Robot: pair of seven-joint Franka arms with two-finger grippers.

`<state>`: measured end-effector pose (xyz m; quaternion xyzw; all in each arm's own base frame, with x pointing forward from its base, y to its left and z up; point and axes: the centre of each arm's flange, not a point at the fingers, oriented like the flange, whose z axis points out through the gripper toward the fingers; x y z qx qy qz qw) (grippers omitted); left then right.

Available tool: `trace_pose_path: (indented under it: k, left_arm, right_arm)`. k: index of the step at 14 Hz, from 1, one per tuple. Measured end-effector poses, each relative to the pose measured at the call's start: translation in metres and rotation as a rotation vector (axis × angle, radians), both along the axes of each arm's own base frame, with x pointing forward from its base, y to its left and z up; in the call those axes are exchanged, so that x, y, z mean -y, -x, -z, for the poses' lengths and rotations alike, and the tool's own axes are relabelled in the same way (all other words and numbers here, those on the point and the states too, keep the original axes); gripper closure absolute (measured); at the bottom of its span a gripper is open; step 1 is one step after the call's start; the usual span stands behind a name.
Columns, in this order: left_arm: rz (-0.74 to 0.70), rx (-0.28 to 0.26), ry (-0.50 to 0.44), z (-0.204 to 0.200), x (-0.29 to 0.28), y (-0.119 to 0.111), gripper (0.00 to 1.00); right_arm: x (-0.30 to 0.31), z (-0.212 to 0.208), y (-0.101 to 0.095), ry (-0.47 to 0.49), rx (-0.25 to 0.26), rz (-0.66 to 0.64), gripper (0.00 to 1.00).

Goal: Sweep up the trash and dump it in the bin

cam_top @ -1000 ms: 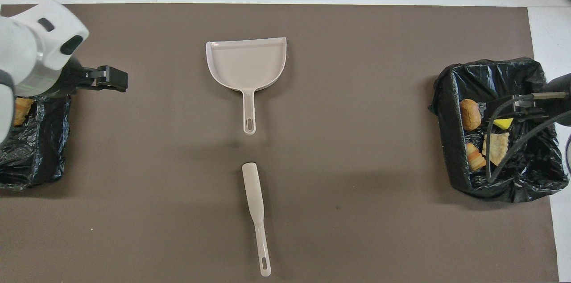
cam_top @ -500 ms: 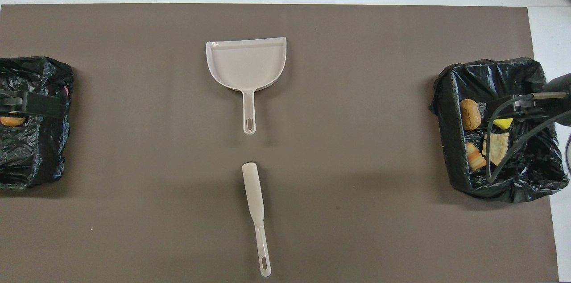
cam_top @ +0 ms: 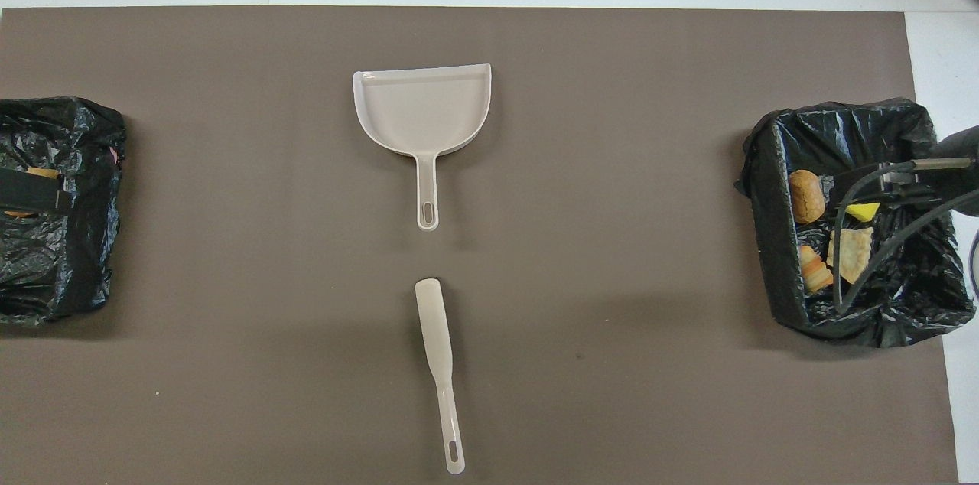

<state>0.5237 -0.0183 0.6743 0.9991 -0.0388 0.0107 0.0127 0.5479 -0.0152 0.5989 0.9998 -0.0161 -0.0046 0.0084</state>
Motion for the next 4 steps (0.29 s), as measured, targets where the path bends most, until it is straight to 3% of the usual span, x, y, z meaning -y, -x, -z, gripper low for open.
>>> trace_pose_path:
  k: [4]
  left_arm:
    - [0.003, -0.007, 0.000, 0.0005, 0.0014, 0.0009, 0.00]
  right_arm:
    - [0.0000, 0.0000, 0.0000, 0.000, 0.000, 0.000, 0.00]
